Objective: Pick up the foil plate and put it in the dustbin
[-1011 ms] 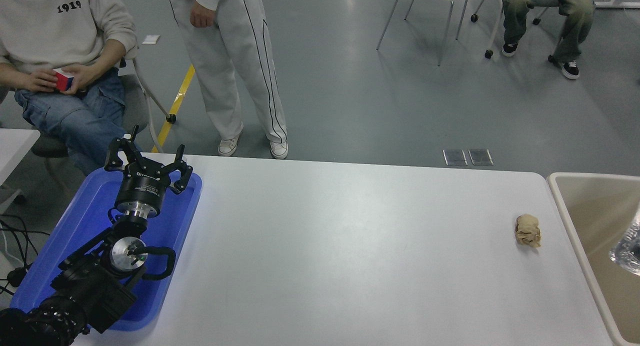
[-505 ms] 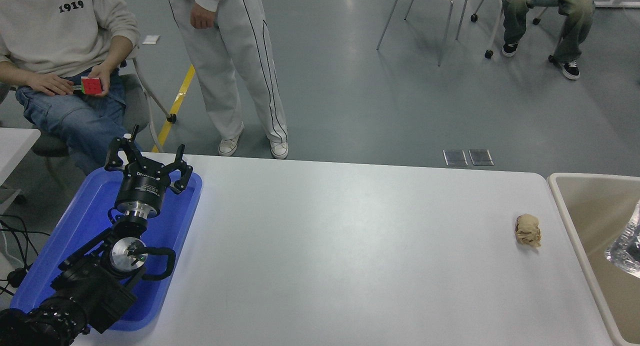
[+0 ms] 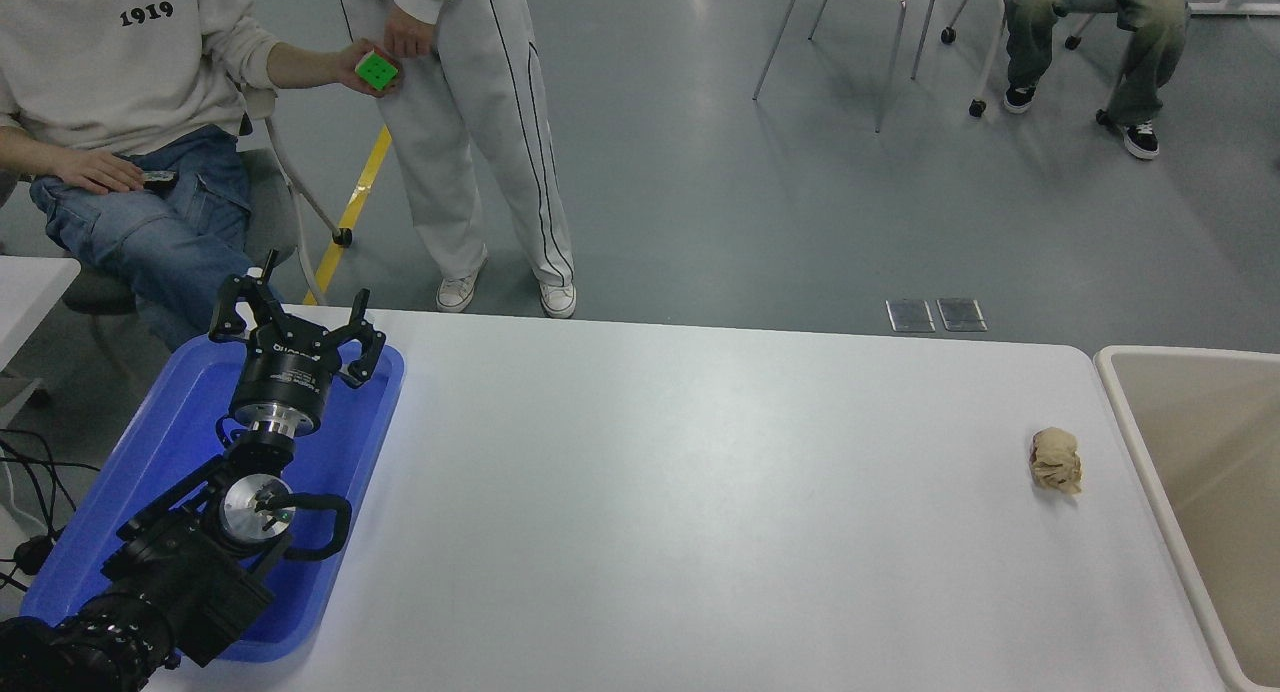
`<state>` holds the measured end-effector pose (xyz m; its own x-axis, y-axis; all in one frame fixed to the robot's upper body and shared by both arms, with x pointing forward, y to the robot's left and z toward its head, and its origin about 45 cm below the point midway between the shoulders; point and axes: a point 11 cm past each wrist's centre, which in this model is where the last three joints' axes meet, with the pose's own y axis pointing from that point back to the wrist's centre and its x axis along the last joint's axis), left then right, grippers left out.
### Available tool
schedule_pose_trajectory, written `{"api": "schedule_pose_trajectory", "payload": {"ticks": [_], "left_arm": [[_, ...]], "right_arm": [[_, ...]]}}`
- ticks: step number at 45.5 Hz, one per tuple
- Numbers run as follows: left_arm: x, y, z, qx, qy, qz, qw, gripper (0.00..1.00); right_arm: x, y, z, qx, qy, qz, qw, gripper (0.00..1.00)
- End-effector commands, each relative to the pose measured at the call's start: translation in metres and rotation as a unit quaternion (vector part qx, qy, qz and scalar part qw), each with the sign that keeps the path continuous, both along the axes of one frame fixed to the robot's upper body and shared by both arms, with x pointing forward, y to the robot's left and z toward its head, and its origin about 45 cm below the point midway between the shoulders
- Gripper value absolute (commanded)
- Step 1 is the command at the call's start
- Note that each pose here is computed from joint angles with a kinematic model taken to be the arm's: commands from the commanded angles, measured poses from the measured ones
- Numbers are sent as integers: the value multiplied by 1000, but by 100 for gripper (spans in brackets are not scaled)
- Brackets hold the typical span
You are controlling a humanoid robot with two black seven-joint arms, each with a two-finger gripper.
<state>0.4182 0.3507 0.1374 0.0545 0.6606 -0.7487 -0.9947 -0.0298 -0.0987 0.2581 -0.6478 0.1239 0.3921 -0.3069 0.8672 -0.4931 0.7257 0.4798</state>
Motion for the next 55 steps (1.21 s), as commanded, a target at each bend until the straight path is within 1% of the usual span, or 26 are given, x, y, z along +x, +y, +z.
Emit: {"api": "schedule_pose_trajectory", "payload": {"ticks": [1, 7, 15, 19, 23, 28, 31, 39, 46, 55], "left_arm": [[0, 0, 0, 0, 0, -1, 1000, 100], [0, 0, 0, 0, 0, 0, 1000, 100], [0, 0, 0, 0, 0, 0, 1000, 100], [0, 0, 0, 0, 0, -1, 1000, 100], [0, 0, 0, 0, 0, 0, 1000, 100], [0, 0, 0, 0, 0, 0, 1000, 100], [0, 0, 0, 0, 0, -1, 1000, 100], [0, 0, 0, 0, 0, -1, 1000, 100], [0, 0, 0, 0, 0, 0, 1000, 100], [0, 0, 0, 0, 0, 0, 1000, 100]], "right_arm": [[1, 6, -6, 18, -4, -4, 1000, 99], [-2, 8, -6, 46, 6, -6, 999, 99], [-1, 30, -10, 115, 25, 3, 993, 99], [-7, 40, -10, 133, 59, 17, 989, 100], [-10, 56, -7, 143, 109, 46, 983, 100], [-10, 65, 6, 123, 173, 82, 974, 100], [-8, 70, 8, 127, 186, 91, 970, 100], [-4, 94, 12, 184, 215, 96, 954, 100], [6, 117, 31, 234, 251, 106, 933, 100], [20, 149, 66, 300, 341, 121, 883, 100]]}}
